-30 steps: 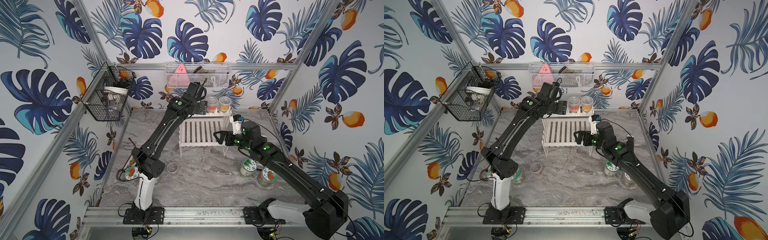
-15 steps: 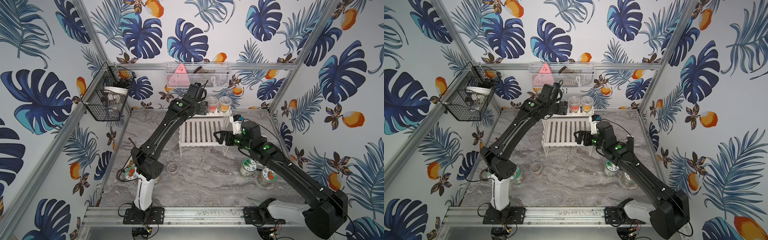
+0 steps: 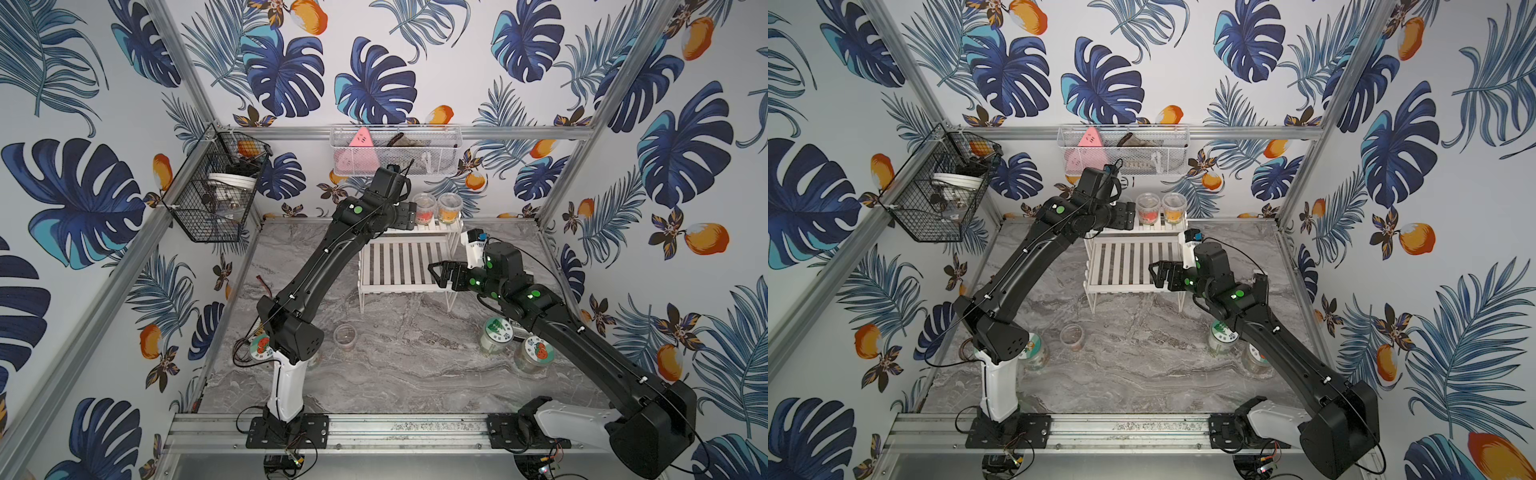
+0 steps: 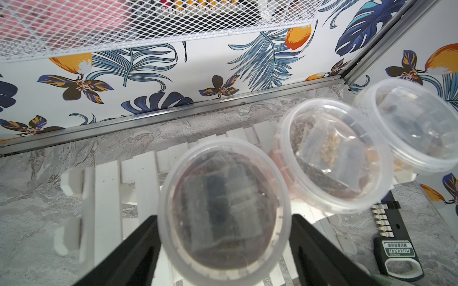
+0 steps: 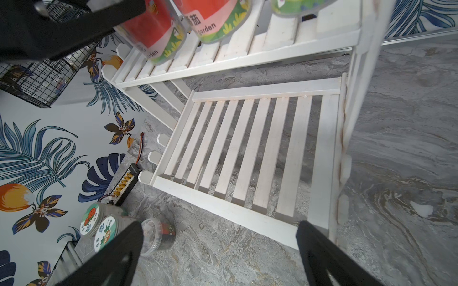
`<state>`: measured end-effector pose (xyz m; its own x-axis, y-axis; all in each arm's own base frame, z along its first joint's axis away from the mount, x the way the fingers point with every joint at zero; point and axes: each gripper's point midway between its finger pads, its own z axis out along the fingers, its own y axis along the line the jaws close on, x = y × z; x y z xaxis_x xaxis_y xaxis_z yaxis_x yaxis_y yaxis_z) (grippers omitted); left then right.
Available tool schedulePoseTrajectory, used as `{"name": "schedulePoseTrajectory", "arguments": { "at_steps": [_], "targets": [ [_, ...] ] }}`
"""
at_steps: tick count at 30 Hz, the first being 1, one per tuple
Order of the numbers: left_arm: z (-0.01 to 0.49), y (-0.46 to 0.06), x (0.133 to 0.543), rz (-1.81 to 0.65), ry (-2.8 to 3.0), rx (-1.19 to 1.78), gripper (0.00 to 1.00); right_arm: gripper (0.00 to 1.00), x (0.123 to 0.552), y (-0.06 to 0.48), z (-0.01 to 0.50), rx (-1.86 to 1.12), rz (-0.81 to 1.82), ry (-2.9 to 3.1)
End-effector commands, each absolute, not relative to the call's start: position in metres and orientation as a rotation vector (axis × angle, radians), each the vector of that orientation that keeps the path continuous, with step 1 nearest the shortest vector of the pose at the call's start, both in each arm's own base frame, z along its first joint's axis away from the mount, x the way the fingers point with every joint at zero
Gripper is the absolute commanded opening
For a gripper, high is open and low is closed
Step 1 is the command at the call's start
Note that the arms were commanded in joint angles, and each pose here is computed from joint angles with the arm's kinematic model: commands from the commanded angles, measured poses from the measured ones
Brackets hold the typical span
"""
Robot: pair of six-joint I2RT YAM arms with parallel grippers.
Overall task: Place the seed container on the shelf
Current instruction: Place the seed jar on the shelf.
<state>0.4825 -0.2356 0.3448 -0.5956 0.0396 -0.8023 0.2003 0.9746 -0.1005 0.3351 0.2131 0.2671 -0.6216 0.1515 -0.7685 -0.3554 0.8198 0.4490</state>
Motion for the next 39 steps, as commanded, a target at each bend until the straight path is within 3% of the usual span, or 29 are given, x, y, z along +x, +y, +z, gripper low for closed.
{"name": "schedulePoseTrajectory", "arguments": {
  "at_steps": [1, 39],
  "targets": [
    [0.359, -0.236, 0.481, -0.281, 2.164, 0.151, 0.85, 1.0, 0.336, 0.214, 0.273, -0.151, 0.749, 2.098],
    [0.358, -0.235, 0.479, -0.4, 2.165, 0.143, 0.73, 1.0, 0.336, 0.215, 0.269, -0.152, 0.763, 2.105]
  ]
}}
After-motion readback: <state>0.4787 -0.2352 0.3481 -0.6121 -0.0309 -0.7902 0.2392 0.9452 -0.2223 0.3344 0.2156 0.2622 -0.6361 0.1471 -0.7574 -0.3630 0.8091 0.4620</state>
